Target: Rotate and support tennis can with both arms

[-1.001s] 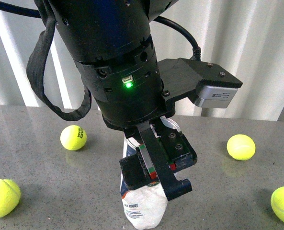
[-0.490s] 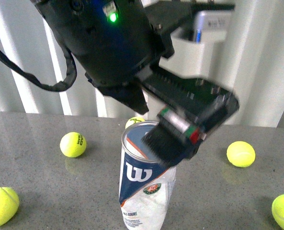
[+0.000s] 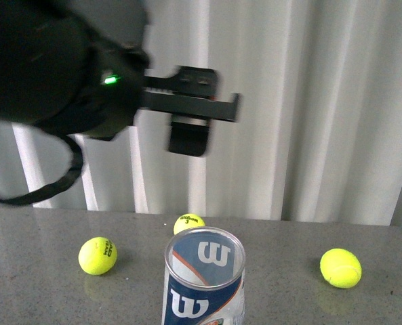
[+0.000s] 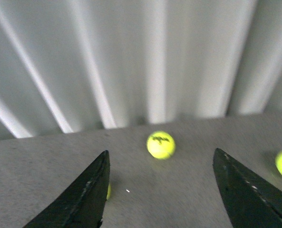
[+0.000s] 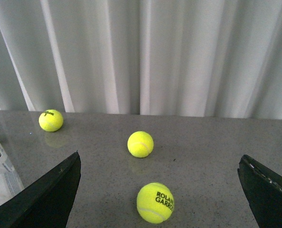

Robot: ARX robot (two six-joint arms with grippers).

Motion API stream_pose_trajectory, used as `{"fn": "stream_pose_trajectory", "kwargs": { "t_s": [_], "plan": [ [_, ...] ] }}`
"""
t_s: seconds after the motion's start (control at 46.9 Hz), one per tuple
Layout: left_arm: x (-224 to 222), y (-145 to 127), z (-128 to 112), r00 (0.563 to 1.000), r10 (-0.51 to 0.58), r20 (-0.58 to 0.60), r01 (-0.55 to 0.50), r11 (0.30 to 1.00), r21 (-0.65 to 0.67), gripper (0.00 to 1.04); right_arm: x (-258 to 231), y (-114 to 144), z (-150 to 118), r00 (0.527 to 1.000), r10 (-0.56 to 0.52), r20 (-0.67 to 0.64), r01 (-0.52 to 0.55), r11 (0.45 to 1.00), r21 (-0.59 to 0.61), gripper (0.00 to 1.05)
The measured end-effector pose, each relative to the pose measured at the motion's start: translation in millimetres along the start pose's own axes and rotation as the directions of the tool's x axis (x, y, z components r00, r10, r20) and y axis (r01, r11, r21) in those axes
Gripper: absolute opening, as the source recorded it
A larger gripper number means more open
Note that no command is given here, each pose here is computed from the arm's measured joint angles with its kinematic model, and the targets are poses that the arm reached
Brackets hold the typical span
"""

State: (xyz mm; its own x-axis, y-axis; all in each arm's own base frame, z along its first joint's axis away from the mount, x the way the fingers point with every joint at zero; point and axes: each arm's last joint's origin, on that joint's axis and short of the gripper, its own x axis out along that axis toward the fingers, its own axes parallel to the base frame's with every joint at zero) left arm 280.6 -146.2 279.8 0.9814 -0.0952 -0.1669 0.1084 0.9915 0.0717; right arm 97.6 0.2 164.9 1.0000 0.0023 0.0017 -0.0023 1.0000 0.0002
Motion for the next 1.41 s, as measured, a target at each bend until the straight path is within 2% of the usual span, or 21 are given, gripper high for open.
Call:
{"fn": "stream_pose_trajectory", "kwargs": {
  "t_s": [0.064, 0.107, 0.17, 0.298, 0.533, 0.746, 1.193, 1.406],
  "plan": [
    [-20, 27, -15, 0.987, 0.08, 0.14, -0.07, 0.995, -0.076, 0.56, 0, 0, 0, 1.0, -0.002, 0.0, 0.002, 1.0, 0.0, 0.98],
    [-32, 42, -24, 0.979, 0.097, 0.178, -0.081, 0.992, -0.097, 0.47, 0, 0, 0, 1.0, -0.001, 0.0, 0.001, 1.0, 0.0, 0.98],
    [-48, 61, -47, 0.978, 0.118, 0.175, -0.101, 0.99, -0.099, 0.31, 0, 0, 0, 1.0, 0.003, 0.0, -0.003, 1.0, 0.0, 0.98],
    [-70, 79, -80, 0.985, 0.09, 0.144, -0.078, 0.993, -0.087, 0.03, 0, 0, 0, 1.0, 0.001, 0.0, -0.001, 1.0, 0.0, 0.98],
    [-99, 100, -107, 0.983, 0.106, 0.153, -0.093, 0.992, -0.089, 0.04, 0, 0, 0, 1.0, 0.002, 0.0, -0.002, 1.0, 0.0, 0.98],
    [-120, 110, -125, 0.983, 0.105, 0.151, -0.092, 0.992, -0.089, 0.04, 0, 0, 0, 1.0, 0.002, 0.0, -0.002, 1.0, 0.0, 0.98],
    [-140, 121, -143, 0.982, 0.11, 0.156, -0.096, 0.991, -0.091, 0.04, 0, 0, 0, 1.0, 0.002, 0.0, -0.002, 1.0, 0.0, 0.98],
    [-148, 120, -141, 0.977, 0.108, 0.182, -0.093, 0.992, -0.09, 0.04, 0, 0, 0, 1.0, 0.002, 0.0, -0.002, 1.0, 0.0, 0.98]
  ]
}}
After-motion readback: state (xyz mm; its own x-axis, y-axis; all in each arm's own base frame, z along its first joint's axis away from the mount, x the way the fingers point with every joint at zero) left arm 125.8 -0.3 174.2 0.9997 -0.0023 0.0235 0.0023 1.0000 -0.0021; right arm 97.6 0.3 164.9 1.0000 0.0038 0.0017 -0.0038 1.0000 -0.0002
